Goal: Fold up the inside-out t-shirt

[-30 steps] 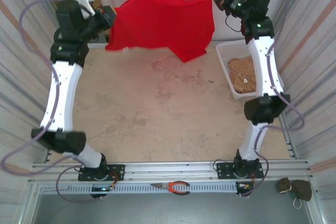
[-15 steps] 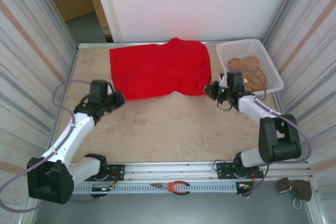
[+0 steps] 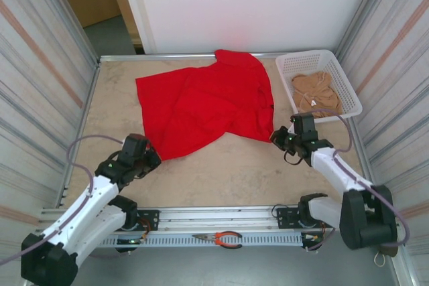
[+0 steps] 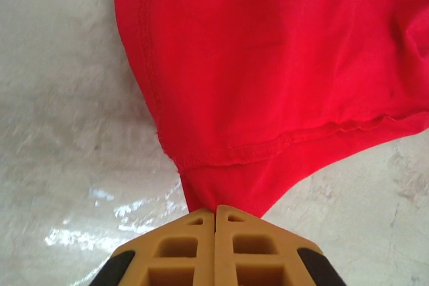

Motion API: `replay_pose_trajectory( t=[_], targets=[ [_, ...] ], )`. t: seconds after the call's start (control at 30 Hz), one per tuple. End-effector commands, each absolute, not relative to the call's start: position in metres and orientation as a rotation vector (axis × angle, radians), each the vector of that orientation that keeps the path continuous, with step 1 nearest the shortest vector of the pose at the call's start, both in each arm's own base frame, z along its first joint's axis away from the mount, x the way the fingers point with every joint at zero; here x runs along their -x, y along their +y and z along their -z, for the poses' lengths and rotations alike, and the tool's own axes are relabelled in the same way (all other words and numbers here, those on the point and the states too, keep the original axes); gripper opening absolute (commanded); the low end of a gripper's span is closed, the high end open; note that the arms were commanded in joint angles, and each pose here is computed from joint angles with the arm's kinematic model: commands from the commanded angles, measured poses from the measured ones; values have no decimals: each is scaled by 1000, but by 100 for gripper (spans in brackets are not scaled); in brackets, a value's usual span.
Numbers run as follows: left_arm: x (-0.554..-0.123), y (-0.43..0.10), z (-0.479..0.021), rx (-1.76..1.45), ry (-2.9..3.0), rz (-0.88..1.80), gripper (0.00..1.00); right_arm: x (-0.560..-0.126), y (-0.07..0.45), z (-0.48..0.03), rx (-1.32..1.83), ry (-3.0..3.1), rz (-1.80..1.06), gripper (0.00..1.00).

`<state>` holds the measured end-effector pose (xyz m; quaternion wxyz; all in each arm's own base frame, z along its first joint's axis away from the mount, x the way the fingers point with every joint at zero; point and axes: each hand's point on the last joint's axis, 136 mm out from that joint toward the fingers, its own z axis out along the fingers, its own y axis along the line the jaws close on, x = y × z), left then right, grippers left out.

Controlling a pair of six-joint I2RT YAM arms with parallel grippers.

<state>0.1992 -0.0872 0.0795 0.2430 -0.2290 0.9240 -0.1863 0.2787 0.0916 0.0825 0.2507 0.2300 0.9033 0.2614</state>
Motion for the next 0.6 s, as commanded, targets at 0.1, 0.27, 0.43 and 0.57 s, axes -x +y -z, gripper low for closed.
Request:
replay_pose_trajectory(
  t=[0.1,0.27,0.43,0.57],
  targets=[
    [-173,-86,-72,640,2579,526,33,-235,47,-77,-750,2505,-467,63],
    [-194,-90,-107,560,2500,526,80,-254,67,-116,-624,2445,-578,63],
    [-263,-109,-147,410,2441,545,84,-298,127,-134,-350,2514,-662,58],
    [-349,-113,-155,329,2469,540,85,-348,169,-118,-235,2618,-638,57]
  ],
)
